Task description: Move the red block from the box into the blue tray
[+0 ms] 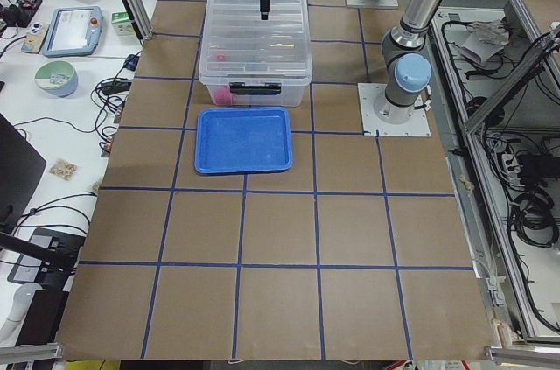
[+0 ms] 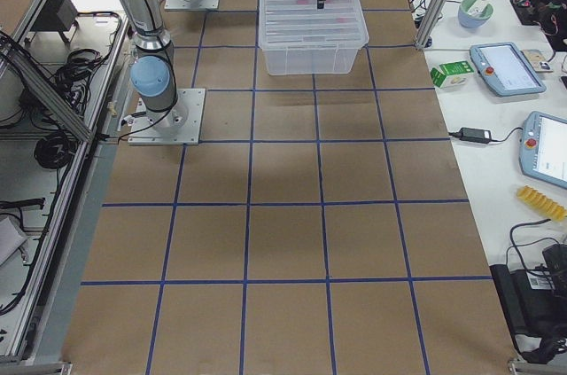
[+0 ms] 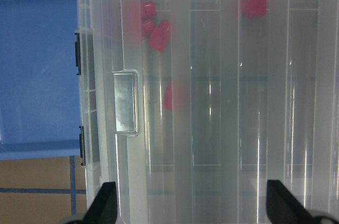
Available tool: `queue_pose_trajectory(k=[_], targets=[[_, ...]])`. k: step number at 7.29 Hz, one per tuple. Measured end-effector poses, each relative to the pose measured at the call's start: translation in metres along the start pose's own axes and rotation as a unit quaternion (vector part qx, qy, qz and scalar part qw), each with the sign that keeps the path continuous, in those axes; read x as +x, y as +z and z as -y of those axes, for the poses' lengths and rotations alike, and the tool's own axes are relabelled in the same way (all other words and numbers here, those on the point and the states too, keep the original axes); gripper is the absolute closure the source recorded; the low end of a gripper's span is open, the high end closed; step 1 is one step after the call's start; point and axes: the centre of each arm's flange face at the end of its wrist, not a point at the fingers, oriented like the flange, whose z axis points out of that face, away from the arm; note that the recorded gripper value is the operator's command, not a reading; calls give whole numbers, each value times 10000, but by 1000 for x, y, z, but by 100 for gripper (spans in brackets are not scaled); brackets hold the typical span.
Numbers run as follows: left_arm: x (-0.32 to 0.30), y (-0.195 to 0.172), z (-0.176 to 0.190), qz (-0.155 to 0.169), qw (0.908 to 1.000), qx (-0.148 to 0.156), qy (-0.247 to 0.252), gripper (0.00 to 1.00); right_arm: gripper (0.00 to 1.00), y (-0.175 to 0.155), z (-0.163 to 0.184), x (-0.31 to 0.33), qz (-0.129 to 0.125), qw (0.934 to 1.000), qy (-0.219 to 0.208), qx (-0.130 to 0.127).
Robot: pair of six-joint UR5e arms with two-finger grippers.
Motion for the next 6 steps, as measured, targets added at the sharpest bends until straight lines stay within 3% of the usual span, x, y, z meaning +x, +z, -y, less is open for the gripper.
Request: queue_pose_trajectory(k=[2, 5, 6], targets=[[0, -3, 0, -18, 10000, 32, -6, 0, 0, 33, -1, 16, -37, 9997, -86, -224], [0, -4, 1, -41, 10000, 44, -15, 0, 0, 139, -5, 43, -252, 9982, -369, -389], [0, -4, 1, -46, 10000, 44, -18, 0, 0, 154, -6, 47, -279, 9978, -476, -374]])
